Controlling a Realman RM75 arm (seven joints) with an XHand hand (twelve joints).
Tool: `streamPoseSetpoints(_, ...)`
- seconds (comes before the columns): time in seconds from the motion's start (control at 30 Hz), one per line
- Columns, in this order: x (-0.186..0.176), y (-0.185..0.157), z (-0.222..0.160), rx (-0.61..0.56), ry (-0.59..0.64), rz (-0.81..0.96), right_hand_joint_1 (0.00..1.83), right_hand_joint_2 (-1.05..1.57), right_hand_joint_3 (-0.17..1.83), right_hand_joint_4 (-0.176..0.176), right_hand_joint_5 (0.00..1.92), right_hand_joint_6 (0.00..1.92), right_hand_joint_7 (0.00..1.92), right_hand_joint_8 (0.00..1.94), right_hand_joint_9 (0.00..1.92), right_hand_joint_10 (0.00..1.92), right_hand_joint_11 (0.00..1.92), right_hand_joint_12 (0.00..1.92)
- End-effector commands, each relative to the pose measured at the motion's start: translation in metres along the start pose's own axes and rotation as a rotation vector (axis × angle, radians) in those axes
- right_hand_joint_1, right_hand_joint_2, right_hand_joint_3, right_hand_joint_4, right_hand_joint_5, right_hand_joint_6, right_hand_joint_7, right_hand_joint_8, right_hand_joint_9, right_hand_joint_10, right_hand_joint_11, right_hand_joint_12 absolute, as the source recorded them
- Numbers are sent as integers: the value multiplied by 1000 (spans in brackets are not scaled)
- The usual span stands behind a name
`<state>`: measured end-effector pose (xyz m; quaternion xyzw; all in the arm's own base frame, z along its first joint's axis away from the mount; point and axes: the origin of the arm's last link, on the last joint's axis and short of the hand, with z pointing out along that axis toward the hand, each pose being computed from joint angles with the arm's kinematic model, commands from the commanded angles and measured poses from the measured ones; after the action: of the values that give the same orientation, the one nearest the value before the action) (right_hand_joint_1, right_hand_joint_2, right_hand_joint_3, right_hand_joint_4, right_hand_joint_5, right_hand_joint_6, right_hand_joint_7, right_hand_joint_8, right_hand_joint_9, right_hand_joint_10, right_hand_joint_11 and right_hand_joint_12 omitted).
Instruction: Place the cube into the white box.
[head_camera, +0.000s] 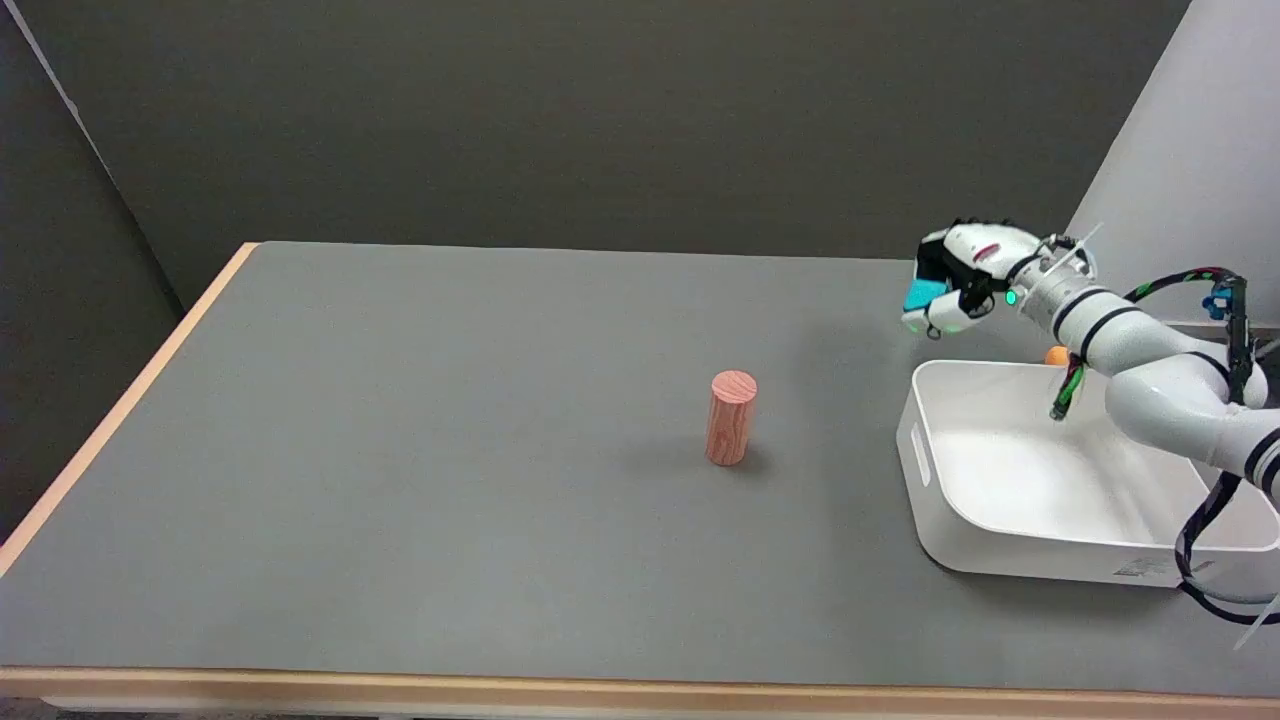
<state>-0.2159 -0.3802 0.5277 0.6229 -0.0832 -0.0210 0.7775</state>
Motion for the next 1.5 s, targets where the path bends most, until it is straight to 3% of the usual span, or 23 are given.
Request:
streamPoseSetpoints(0.03, 77, -17, -36, 110, 385, 9, 1175, 1103, 380, -146, 616, 1426, 797, 1625, 866, 1571, 602, 1921)
streamPoseSetpoints(0.23, 83, -11, -76, 118, 550, 69, 1204, 1006, 519, -171, 665, 1377, 839, 1584, 895, 1621, 553, 1921)
streamPoseSetpoints(0.37, 85, -1, -110, 97, 642, 89, 1207, 992, 537, -165, 675, 1369, 846, 1575, 899, 1665, 492, 1921)
streamPoseSetpoints(1.0, -12, 37, -232, -95, 765, 203, 1204, 1021, 493, -167, 665, 1366, 828, 1596, 883, 1717, 481, 1921)
streamPoseSetpoints(1.5, -57, 39, -264, -162, 780, 294, 1206, 996, 535, -166, 676, 1365, 836, 1595, 894, 1738, 474, 1921)
